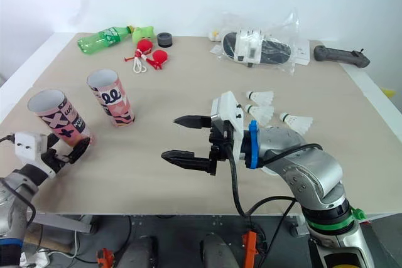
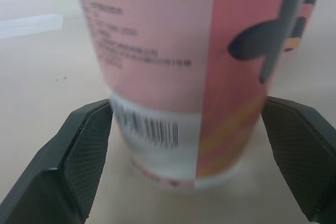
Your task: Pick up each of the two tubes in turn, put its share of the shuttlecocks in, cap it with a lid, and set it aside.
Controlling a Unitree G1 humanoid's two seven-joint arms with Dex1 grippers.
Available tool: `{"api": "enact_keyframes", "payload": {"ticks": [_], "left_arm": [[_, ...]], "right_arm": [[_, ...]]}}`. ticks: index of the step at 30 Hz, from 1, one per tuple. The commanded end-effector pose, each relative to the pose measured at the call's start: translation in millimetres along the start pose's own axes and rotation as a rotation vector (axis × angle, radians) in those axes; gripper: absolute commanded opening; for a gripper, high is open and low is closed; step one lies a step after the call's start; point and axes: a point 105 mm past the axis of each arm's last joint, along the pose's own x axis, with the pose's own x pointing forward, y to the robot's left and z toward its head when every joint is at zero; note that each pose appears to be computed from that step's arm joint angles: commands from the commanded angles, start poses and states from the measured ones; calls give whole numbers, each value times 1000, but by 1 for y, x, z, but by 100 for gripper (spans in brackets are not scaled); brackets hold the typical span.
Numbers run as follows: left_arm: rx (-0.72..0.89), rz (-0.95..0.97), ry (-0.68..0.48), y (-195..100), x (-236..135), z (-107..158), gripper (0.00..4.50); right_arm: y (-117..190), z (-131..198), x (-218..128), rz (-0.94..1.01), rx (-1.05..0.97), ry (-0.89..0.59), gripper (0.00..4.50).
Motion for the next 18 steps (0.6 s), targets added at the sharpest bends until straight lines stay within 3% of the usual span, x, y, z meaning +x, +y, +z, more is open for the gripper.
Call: {"api": "enact_keyframes", "payload": {"ticks": [1,11,16,18], "left_arm": [[15,4,-41,1,11,5,450],[-7,-18,-88,-5,41,5,450],[-16,-27,-90,-9,42,3,323],[-12,-22,-77,-8,41,1,313]], "right_arm": [[0,8,2,6,-37,-19,447],[0,8,1,-8,-46,-8,447],[1,8,0,-10,-46,-4,450],[2,8,0,-10,-46,-3,450]]}}
